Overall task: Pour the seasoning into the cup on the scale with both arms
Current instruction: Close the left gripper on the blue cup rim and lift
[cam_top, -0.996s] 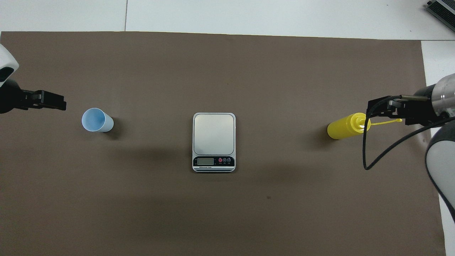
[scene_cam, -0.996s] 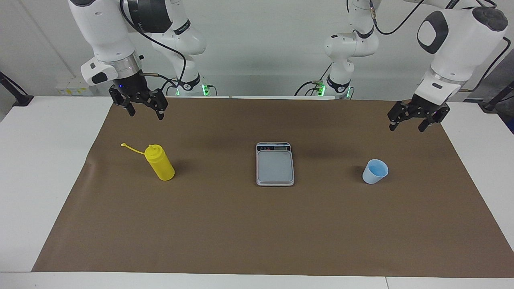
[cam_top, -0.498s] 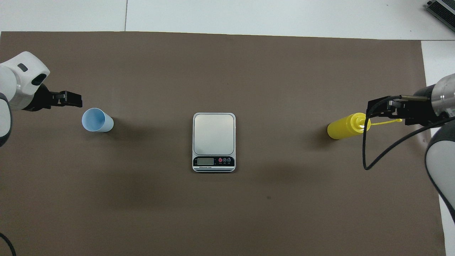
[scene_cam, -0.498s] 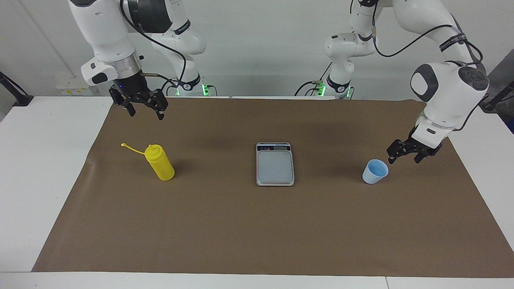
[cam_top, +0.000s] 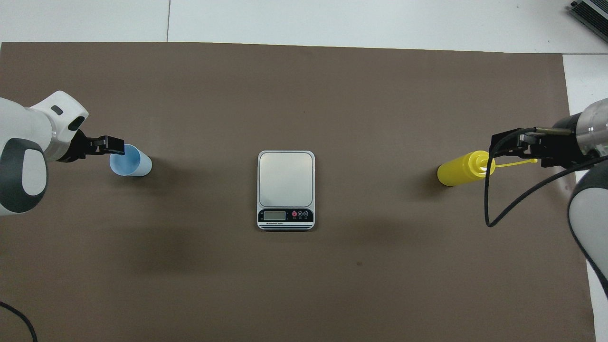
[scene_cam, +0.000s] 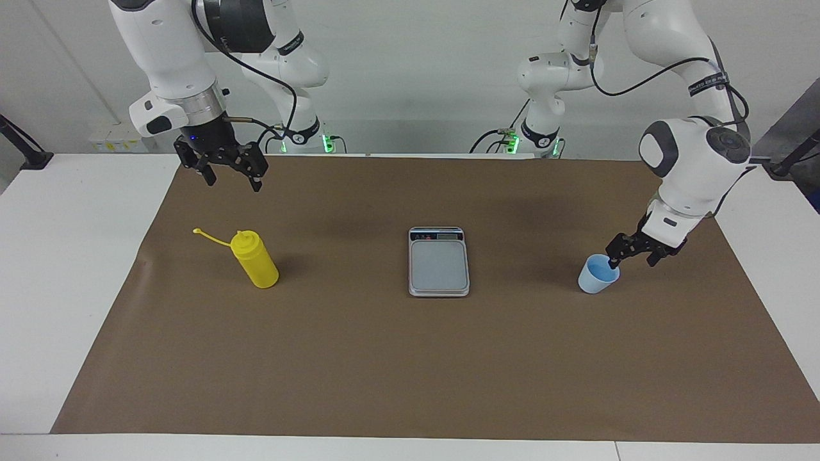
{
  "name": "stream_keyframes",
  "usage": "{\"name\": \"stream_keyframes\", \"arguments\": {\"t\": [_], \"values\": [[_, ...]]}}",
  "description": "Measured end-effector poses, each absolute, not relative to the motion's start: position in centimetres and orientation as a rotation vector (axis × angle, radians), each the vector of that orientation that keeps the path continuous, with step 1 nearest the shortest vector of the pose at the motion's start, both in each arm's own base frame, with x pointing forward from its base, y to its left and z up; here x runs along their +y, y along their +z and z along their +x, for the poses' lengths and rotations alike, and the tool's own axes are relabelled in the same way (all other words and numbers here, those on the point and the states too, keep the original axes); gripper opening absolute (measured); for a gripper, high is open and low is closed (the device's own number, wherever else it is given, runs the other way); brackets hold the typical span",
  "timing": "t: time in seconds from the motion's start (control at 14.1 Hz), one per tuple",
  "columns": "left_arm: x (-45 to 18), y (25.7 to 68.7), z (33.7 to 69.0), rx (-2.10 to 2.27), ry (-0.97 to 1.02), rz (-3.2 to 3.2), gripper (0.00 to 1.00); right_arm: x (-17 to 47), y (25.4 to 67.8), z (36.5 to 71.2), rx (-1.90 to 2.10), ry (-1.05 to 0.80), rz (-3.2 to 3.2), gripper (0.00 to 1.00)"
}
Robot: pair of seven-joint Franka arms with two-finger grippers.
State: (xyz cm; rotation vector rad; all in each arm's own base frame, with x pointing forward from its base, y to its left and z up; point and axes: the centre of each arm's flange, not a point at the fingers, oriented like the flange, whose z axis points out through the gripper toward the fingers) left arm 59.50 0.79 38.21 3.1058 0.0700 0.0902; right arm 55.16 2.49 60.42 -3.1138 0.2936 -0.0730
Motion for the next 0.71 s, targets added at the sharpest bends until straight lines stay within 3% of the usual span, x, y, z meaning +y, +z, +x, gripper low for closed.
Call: {"name": "stream_keyframes", "arguments": {"t": [0.64,0.71], "values": [[1.4,34.5,58.9,0.223,0.012,3.028,1.00,2.5,60.3,55.1,0.294,-0.071,-3.114,1.00],[1.4,34.5,58.8,0.227,0.010,3.027,0.89,2.5,60.3,55.1,0.294,-0.070,-3.114,1.00]]}}
